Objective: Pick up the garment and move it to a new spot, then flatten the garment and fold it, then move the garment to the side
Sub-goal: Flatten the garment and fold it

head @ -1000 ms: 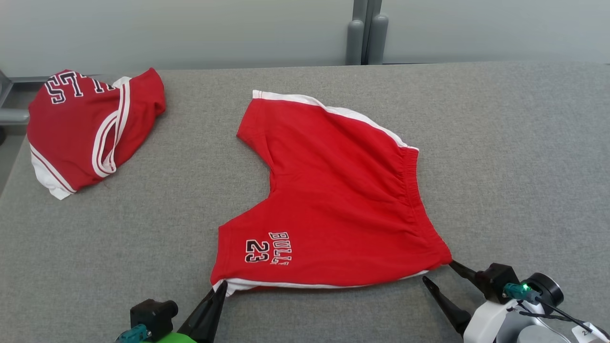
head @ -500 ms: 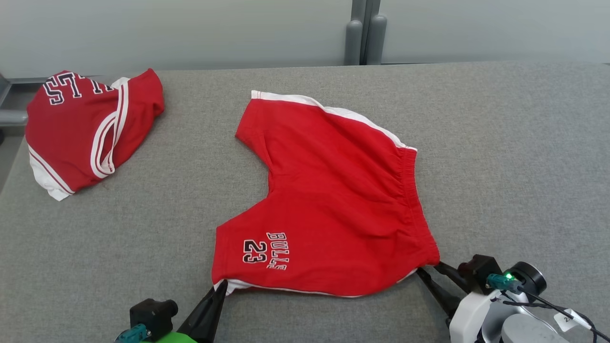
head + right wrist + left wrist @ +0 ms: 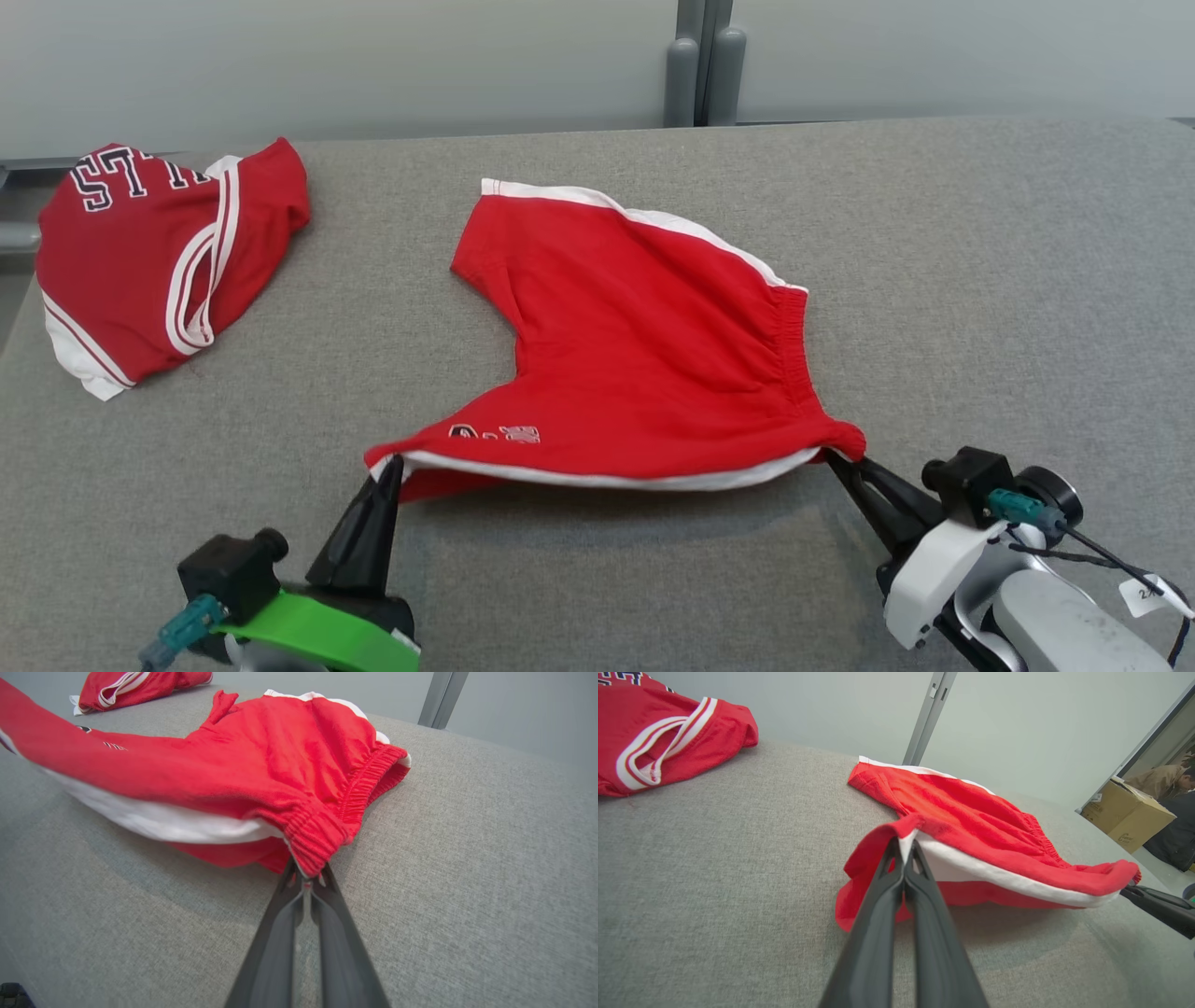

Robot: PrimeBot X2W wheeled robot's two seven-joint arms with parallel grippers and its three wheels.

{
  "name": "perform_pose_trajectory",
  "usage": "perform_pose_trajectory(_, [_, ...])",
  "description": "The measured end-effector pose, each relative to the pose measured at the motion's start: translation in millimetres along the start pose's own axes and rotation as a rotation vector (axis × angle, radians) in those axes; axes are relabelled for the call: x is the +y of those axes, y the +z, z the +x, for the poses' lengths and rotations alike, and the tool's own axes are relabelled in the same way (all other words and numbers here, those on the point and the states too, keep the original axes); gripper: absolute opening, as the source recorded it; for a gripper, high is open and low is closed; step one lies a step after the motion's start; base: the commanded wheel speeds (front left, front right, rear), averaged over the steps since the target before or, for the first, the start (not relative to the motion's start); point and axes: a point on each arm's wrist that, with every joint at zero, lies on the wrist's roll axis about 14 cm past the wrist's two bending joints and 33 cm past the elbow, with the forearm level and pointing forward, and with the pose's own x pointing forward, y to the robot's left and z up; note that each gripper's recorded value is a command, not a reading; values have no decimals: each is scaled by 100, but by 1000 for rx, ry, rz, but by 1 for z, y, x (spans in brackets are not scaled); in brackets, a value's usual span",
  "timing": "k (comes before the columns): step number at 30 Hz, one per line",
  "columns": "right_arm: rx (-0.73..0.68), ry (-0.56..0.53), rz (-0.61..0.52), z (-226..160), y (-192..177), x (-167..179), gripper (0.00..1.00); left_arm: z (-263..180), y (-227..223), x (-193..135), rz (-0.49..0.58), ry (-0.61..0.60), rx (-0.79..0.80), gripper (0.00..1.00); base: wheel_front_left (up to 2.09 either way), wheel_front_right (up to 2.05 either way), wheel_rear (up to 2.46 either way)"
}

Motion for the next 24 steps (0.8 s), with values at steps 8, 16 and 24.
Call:
perform_pose_trajectory(8, [-197,-45,-10,2,63,-15,0,13,56,-20,2,-61,-183,0,0,0,0])
perform_pose_trajectory(16, [-331,-96,-92,-10,110,-30,0,8,129,-56,61,-156,-421,0,0,0,0])
perform_pose_trajectory(24, [-252,-60,-99,-29,80,-17,0,-12,139,-84,90,-232,-466,0,0,0,0])
